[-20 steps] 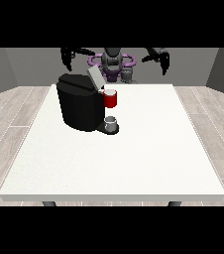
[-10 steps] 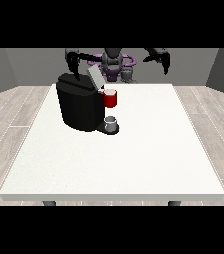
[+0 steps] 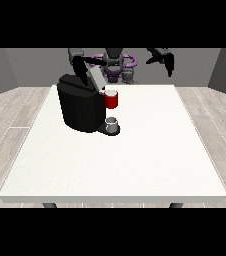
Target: Insert the coffee pod into the coffee machine and close the lid
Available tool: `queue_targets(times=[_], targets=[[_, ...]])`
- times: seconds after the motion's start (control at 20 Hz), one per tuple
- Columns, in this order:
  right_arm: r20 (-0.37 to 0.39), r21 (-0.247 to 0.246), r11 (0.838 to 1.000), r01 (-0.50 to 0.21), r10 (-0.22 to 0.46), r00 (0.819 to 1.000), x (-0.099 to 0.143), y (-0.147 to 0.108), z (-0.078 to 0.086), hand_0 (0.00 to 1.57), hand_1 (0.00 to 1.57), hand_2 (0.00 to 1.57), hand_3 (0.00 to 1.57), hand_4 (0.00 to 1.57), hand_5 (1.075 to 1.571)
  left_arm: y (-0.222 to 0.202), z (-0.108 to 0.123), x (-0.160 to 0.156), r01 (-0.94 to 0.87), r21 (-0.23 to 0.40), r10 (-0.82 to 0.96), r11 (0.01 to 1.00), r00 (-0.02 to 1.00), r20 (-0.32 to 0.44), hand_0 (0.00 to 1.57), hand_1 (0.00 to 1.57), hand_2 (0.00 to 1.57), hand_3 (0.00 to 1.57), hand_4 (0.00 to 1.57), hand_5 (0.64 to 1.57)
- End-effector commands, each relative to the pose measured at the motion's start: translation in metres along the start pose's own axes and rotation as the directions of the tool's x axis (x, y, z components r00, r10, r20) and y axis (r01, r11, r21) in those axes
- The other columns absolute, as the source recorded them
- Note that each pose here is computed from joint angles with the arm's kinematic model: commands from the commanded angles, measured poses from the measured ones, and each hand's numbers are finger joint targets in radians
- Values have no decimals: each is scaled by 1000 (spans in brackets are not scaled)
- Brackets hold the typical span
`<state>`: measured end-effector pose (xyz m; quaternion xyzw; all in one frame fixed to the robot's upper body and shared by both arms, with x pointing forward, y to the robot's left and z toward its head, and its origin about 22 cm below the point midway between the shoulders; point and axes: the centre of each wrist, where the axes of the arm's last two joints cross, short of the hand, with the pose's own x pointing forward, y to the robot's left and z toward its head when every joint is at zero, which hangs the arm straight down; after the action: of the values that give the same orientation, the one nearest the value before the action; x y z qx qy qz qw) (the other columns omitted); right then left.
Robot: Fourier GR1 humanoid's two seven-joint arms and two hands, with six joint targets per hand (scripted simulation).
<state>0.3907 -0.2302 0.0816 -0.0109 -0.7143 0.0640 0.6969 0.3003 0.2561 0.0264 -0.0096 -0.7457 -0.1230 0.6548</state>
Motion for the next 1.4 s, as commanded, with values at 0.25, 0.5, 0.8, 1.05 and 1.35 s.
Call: queue_targets(times=[0.25,0.5,0.8,1.05,1.35], targets=[[66,19,999,-35,34,997,12,10,-15,0,0,0,0,163,1571,3,5,-1,41,24,-42,999,999,14,0,0,0,0,360,1571],[122,41,992,-118,113,986,47,0,-29,0,0,0,0,118,1571,-1,2,6,28,-25,-27,999,999,28,0,0,0,0,411,1571],[133,51,988,-143,135,982,76,38,-38,0,0,0,0,0,1571,-8,2,1,29,-61,-29,998,1000,1,0,0,0,0,383,1571],[184,87,978,-192,174,967,89,57,-36,0,0,0,0,0,1571,-7,-10,12,30,-54,-27,998,998,54,0,0,0,0,365,1571],[246,7,961,-276,266,932,116,47,-36,0,0,0,0,219,1571,-10,-14,17,38,-74,-31,997,995,94,0,0,0,0,438,1571]])
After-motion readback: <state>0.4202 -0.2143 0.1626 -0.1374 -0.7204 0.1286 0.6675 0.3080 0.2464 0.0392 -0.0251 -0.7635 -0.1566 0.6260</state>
